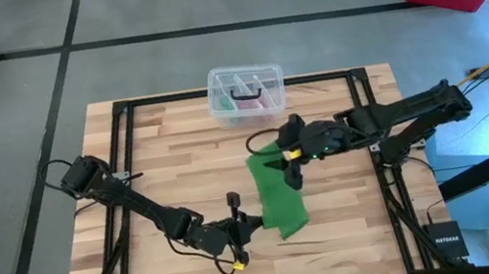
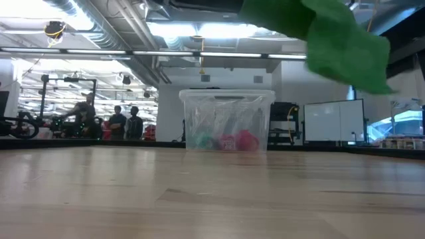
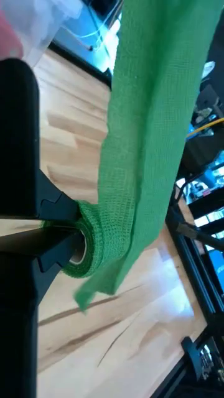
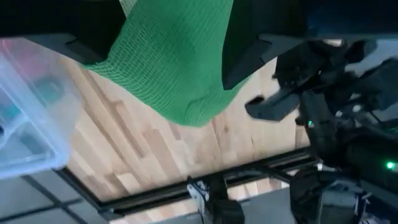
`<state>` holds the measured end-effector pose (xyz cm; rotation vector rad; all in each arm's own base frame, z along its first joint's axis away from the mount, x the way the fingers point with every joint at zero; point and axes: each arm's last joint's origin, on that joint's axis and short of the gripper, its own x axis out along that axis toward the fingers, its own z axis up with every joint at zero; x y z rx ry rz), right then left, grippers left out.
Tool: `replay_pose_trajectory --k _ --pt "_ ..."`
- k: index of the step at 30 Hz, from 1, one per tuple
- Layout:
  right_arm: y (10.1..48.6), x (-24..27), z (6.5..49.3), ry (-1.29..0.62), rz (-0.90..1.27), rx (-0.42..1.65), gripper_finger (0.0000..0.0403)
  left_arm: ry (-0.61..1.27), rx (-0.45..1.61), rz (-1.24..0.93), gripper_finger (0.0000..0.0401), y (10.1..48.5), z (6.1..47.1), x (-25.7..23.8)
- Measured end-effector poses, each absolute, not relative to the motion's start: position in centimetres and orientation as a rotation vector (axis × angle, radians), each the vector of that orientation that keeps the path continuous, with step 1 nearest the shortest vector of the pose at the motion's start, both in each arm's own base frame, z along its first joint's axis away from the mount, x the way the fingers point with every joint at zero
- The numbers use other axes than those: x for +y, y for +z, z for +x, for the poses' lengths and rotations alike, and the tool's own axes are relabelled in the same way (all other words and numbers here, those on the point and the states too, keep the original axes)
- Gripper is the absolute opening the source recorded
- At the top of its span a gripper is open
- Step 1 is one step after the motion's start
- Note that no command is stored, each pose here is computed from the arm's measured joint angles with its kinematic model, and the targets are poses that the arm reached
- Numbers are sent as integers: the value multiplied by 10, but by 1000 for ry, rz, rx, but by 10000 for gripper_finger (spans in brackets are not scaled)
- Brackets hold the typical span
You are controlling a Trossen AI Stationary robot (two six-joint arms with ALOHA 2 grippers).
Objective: Roll bandage
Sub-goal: Roll the green bandage
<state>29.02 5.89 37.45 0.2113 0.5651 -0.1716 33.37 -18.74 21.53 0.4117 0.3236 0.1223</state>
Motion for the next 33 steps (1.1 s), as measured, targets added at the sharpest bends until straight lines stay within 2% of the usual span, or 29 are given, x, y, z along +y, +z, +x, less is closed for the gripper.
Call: replay_pose_trajectory --k 5,11,18,21,23,26,33 --pt "366 58 303 -194 159 571 221 125 318 387 2 216 334 -188" --pt "341 49 313 -249 185 723 221 115 339 334 2 213 333 -188" --pt "319 59 322 -15 284 900 221 110 356 307 2 211 332 -188" --pt "317 62 316 141 386 1020 221 102 357 300 2 211 332 -188" --pt "322 61 310 178 432 1079 221 96 359 301 2 211 332 -188" --pt "339 57 300 102 412 1072 221 95 358 299 2 211 332 -188" --pt "370 64 279 -65 272 895 221 95 361 280 2 210 332 -188"
